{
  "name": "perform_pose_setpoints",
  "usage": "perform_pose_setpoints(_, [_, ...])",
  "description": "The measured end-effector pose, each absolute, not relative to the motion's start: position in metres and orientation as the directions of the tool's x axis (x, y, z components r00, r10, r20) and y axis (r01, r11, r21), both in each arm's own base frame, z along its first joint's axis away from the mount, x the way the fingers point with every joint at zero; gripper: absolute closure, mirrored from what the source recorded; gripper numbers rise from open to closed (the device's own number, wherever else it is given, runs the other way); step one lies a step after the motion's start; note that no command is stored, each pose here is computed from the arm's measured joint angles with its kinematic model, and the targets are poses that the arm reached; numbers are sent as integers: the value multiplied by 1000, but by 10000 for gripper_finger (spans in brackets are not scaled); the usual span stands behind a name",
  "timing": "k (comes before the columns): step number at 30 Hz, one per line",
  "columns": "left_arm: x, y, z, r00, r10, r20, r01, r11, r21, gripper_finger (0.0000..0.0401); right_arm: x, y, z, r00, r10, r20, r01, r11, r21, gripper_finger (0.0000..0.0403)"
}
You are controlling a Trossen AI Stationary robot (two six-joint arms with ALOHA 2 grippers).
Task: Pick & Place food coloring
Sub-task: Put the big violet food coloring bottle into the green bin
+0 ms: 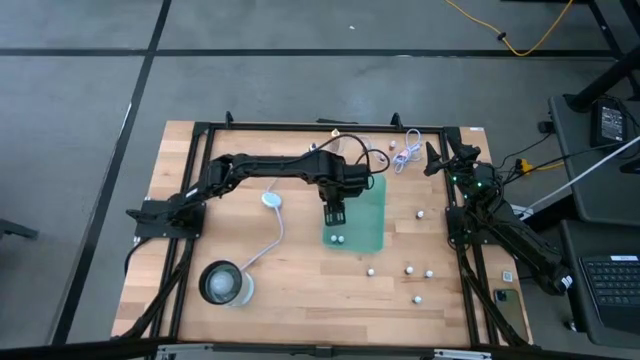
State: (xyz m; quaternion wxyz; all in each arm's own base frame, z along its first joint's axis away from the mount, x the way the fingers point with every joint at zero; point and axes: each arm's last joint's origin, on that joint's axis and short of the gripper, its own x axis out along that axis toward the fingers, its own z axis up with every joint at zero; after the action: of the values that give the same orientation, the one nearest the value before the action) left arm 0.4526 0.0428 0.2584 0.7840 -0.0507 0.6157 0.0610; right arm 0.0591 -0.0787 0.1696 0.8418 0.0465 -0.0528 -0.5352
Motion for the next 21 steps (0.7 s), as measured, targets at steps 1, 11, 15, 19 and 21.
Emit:
perform_pose_setpoints(1, [451, 43, 263, 241, 38, -970, -159, 987, -1, 230, 59, -79, 170, 422, -906, 40, 896, 423, 135, 19])
perform_pose_setpoints(11, [431, 52, 310, 357, 97, -929, -219, 976, 18, 202, 59, -79, 170, 421, -906, 40, 896, 423, 135, 19])
perform_pose_setpoints(15, [423, 62, 325, 383, 154, -911, -268, 962, 50, 162, 59, -79, 170, 421, -906, 39, 896, 423, 135, 19])
perform_pose_setpoints(19, [410, 75, 339, 394, 231, -890, -363, 928, 81, 124, 59, -79, 170, 421, -906, 40, 896, 423, 135, 19])
perform_pose_setpoints(21, [403, 83, 341, 383, 275, -882, -406, 908, 107, 112, 59, -79, 170, 422, -906, 40, 896, 423, 135, 19])
